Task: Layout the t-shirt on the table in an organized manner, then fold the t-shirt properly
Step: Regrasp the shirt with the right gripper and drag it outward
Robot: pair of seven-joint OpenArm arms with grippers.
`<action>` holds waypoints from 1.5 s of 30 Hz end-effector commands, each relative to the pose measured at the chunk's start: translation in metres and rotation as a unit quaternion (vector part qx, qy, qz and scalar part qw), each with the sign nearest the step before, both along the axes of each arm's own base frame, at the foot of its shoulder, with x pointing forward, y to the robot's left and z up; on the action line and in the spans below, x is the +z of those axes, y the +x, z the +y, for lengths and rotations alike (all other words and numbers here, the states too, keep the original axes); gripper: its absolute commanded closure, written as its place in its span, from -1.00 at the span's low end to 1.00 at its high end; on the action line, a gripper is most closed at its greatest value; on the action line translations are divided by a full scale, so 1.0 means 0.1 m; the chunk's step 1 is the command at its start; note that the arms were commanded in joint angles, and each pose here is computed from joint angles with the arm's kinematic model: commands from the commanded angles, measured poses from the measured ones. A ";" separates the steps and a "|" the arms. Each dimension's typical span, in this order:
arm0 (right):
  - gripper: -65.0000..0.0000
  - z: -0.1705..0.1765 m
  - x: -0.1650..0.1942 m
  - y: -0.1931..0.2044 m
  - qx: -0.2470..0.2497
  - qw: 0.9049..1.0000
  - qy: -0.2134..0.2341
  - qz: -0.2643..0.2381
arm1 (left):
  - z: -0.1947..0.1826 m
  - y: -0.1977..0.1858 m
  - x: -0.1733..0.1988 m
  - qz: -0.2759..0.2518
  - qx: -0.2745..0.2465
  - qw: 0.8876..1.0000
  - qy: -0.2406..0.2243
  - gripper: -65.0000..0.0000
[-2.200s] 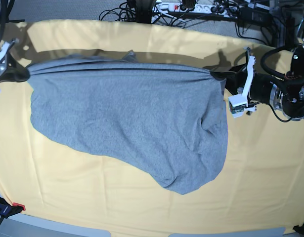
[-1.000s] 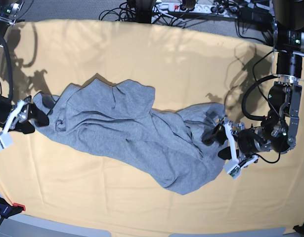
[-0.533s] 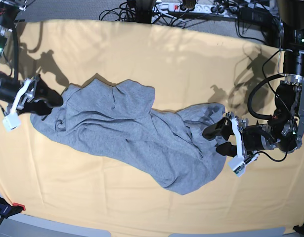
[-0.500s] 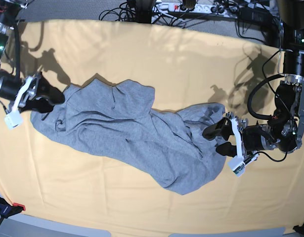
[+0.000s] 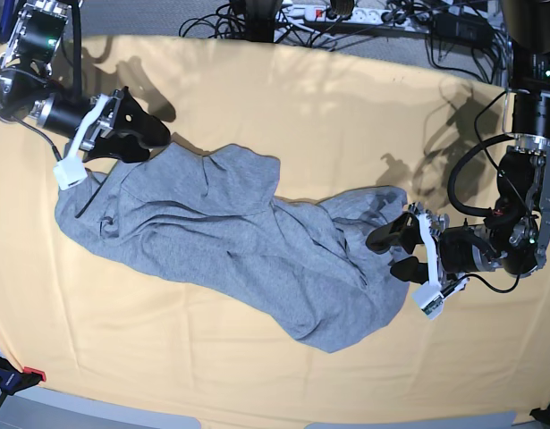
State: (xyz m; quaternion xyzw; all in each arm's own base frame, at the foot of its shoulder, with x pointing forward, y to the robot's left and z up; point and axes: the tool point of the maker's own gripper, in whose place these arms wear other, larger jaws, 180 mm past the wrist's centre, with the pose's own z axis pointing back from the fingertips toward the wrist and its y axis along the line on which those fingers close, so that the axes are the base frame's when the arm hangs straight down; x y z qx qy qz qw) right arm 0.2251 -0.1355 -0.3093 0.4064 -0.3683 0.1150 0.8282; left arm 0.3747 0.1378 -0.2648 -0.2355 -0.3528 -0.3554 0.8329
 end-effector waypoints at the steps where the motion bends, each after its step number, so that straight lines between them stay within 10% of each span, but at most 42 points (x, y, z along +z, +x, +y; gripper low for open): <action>1: -0.28 0.02 0.13 0.06 -0.004 1.000 0.015 -0.024 | 0.01 0.08 0.20 -0.026 -0.001 1.000 -0.009 -0.36; 10: -0.28 -0.07 -0.28 0.08 -0.052 0.996 -0.069 0.025 | 0.01 0.08 0.20 -0.027 -0.001 1.000 -0.010 -0.36; 23: -0.28 0.14 -0.32 0.25 -0.095 0.995 -0.033 0.005 | 0.01 0.08 0.20 -0.027 -0.001 1.000 -0.010 -0.36; 30: 1.00 0.19 -0.33 0.29 -0.072 0.996 -0.059 0.004 | 0.01 0.08 0.20 -0.027 -0.001 1.000 -0.009 -0.36; 45: 1.00 0.17 0.40 -0.20 0.026 0.970 -0.218 -0.101 | 0.21 -0.08 0.33 0.032 0.006 0.999 -0.029 -0.36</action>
